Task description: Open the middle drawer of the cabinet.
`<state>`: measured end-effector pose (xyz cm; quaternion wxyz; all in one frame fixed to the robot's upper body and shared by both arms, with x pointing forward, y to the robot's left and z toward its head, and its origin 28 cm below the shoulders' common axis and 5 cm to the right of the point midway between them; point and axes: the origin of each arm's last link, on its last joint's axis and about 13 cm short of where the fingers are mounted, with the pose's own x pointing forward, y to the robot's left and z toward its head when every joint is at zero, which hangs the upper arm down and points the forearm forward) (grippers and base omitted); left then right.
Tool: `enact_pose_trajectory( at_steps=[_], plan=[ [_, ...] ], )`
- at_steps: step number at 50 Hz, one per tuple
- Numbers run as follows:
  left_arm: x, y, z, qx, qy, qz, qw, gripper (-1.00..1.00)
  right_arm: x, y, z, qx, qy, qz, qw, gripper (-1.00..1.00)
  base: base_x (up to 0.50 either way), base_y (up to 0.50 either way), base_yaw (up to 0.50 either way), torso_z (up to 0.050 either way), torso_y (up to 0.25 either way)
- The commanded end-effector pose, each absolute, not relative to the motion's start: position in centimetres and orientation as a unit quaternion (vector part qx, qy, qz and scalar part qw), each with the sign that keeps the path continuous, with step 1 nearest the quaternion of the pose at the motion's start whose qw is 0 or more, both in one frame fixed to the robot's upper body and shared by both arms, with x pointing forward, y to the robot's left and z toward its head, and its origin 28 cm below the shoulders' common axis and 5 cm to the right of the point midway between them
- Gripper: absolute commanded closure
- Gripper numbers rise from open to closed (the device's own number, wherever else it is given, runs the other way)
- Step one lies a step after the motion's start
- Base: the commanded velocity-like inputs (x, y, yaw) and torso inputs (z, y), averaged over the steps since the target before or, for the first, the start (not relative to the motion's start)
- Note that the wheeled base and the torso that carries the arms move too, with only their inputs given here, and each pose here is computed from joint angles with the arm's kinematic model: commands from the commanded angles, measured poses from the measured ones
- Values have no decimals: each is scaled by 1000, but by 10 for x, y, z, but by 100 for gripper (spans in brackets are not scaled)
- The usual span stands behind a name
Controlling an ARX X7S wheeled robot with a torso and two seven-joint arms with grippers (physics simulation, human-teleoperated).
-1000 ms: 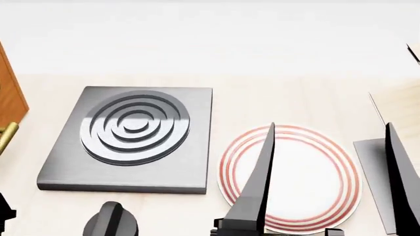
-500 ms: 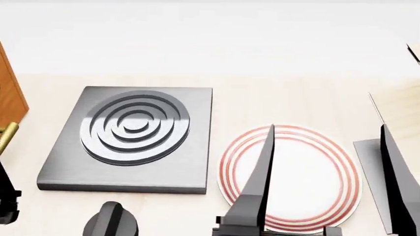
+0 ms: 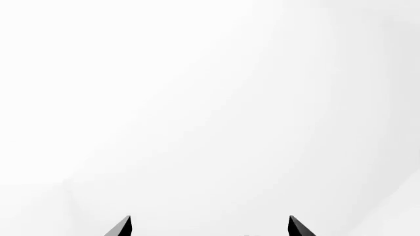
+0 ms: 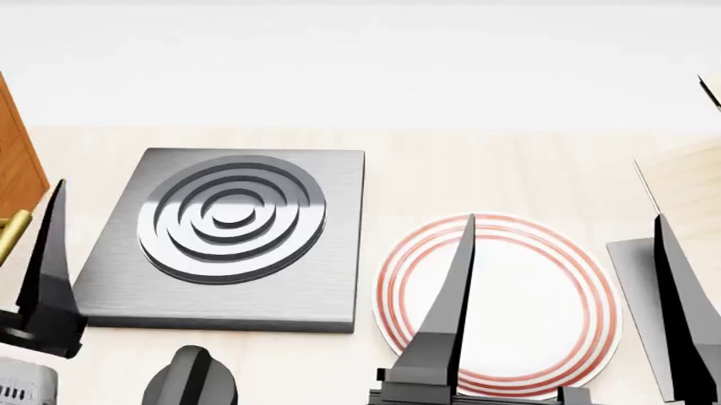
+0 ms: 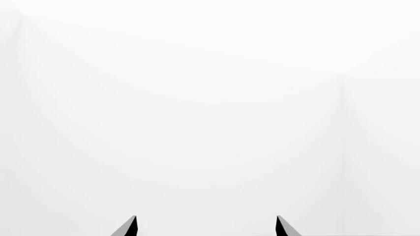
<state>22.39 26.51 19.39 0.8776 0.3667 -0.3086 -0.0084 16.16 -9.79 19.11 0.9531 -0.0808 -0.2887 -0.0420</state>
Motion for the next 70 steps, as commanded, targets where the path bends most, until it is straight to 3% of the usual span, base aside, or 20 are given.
enact_pose_trajectory(
  at_steps=[1, 30, 52, 70],
  plan=[
    [254, 273, 201, 444, -295, -11, 846, -100, 162, -98, 190, -78, -287, -41, 954, -100, 0, 0, 0, 0, 0],
    [343, 308, 172, 575, -208, 1, 791, -100, 166, -98, 189, -75, -282, -37, 956, -100, 0, 0, 0, 0, 0],
    [361, 317, 168, 574, -143, -30, 805, -100, 165, -97, 188, -75, -281, -35, 956, -100, 0, 0, 0, 0, 0],
    [372, 331, 159, 625, -103, -37, 773, -100, 164, -97, 188, -75, -280, -32, 957, -100, 0, 0, 0, 0, 0]
  ],
)
